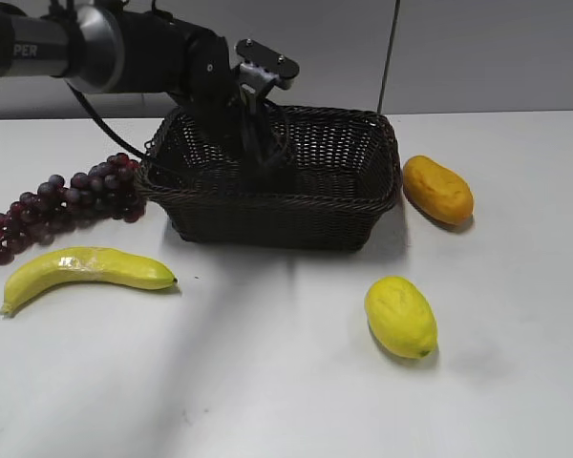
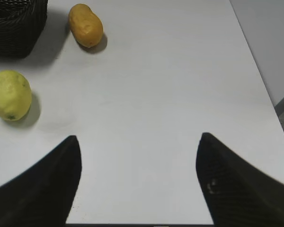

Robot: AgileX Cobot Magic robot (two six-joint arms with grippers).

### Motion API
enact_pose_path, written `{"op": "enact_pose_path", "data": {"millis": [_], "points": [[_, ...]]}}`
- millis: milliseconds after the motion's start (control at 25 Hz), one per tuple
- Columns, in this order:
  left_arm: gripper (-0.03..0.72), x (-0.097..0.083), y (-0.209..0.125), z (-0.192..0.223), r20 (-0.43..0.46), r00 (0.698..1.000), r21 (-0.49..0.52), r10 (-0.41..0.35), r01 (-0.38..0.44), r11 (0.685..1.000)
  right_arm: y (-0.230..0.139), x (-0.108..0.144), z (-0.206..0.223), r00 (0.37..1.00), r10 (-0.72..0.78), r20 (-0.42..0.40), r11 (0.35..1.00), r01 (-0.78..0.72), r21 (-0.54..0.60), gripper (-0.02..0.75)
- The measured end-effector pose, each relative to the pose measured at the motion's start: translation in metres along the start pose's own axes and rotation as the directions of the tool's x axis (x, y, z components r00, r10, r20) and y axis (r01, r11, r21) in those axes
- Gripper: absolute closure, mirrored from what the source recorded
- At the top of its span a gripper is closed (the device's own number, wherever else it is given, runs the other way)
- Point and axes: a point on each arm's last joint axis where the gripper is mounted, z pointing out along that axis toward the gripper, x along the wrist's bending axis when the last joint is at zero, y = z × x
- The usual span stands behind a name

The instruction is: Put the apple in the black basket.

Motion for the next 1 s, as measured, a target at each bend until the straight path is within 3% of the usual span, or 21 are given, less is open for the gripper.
{"op": "enact_pose_path", "data": {"millis": [200, 480, 720, 1000], "points": [[0.008, -0.002, 0.013, -0.032, 0.046, 0.996, -0.040, -0.070, 0.072, 0.997, 0.000, 0.000, 0.000, 1.000, 0.000, 0.000, 1.000, 0.000, 0.000, 0.165], [0.018, 0.005, 0.030, -0.110, 0.060, 0.995, -0.087, -0.086, 0.091, 0.992, 0.000, 0.000, 0.000, 1.000, 0.000, 0.000, 1.000, 0.000, 0.000, 0.165], [0.042, 0.045, 0.008, -0.157, 0.039, 0.986, 0.061, -0.165, 0.162, 0.985, 0.000, 0.000, 0.000, 1.000, 0.000, 0.000, 1.000, 0.000, 0.000, 0.165], [0.085, 0.097, -0.029, -0.188, -0.011, 0.956, 0.218, -0.292, 0.287, 0.933, 0.000, 0.000, 0.000, 1.000, 0.000, 0.000, 1.000, 0.000, 0.000, 0.165]]}}
